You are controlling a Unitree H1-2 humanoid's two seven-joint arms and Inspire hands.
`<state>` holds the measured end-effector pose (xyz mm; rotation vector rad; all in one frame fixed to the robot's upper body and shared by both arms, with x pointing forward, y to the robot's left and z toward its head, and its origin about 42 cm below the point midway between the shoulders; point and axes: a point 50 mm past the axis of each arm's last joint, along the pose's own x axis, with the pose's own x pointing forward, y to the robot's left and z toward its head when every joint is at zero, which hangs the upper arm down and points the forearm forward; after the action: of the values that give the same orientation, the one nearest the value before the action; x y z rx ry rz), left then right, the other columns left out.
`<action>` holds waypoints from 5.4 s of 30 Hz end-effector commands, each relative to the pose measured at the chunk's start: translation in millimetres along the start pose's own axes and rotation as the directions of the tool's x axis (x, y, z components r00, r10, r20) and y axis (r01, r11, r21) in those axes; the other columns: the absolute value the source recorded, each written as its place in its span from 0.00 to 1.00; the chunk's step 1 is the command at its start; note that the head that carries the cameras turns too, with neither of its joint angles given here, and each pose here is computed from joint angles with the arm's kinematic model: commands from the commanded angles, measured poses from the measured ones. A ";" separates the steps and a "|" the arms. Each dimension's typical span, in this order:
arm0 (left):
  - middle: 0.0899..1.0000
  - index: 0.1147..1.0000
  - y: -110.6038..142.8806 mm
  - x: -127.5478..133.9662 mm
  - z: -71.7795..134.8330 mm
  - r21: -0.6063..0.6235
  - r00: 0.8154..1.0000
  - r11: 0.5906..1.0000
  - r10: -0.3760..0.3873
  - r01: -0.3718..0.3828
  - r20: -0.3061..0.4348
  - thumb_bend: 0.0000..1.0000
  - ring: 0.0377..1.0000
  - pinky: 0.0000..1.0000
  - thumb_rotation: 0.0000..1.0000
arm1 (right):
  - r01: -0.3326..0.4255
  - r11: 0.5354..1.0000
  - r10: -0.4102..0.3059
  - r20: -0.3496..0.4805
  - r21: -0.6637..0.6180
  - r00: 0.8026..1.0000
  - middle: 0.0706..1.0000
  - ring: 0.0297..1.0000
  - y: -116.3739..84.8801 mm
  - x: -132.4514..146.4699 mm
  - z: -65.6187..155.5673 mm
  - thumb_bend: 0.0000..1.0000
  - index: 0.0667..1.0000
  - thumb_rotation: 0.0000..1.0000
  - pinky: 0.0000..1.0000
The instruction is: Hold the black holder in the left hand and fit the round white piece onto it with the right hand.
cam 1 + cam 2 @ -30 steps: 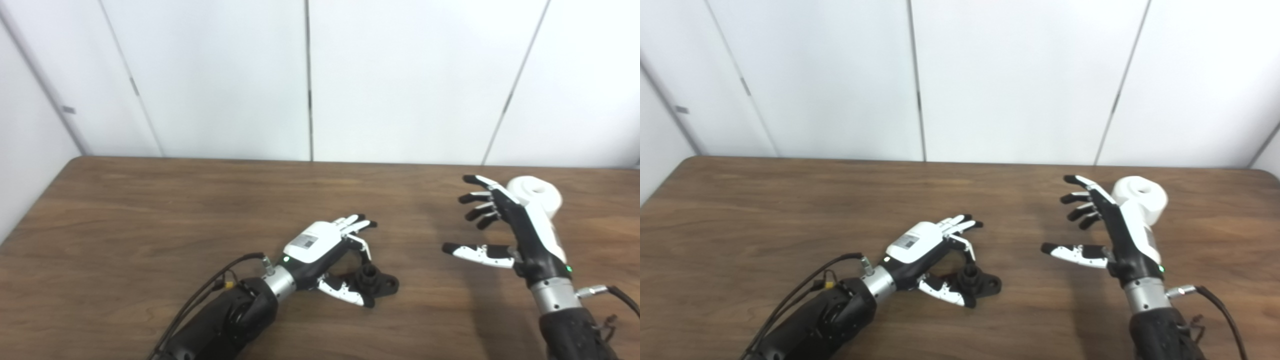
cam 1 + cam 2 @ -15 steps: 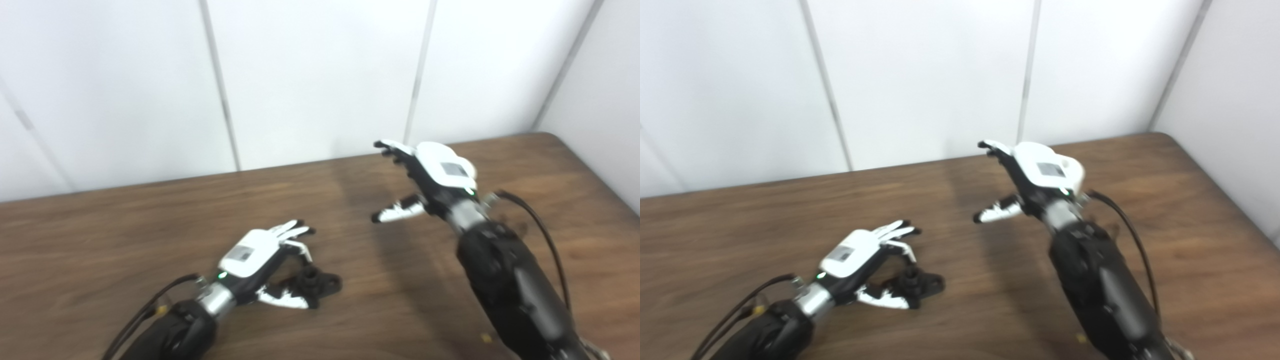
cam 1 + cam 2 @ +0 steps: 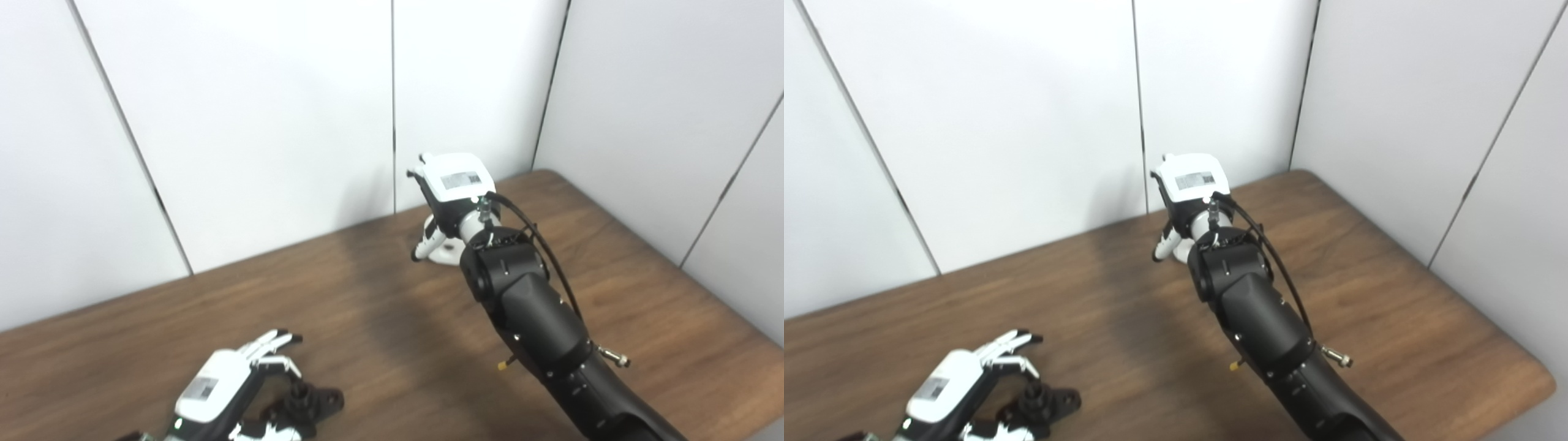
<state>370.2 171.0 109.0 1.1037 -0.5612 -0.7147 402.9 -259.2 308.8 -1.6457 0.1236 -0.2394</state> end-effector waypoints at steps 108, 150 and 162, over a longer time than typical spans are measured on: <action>0.88 0.42 -17.5 -61.9 -3.3 0.027 0.943 0.956 -0.284 0.293 -0.170 0.52 0.91 0.84 0.06 | 0.064 0.985 -0.096 0.198 0.161 0.976 0.68 0.75 40.7 25.3 -35.2 0.52 0.44 0.14 0.77; 0.95 0.42 -44.5 12.2 15.9 0.023 0.944 0.967 -0.242 0.254 -0.225 0.52 1.00 0.95 0.07 | -0.094 0.968 -0.102 0.706 0.232 0.701 0.71 0.75 -4.9 -70.2 17.8 0.53 0.44 0.14 0.65; 0.96 0.42 -44.2 17.4 21.9 0.022 0.936 0.963 -0.257 0.270 -0.239 0.52 1.00 0.98 0.07 | -0.155 0.967 -0.070 0.792 0.204 0.606 0.71 0.75 1.1 -86.3 48.4 0.53 0.44 0.14 0.66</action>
<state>373.6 122.5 120.3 1.1751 -0.4276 -0.6649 331.4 -197.8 273.5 -1.3298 -0.4372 0.5526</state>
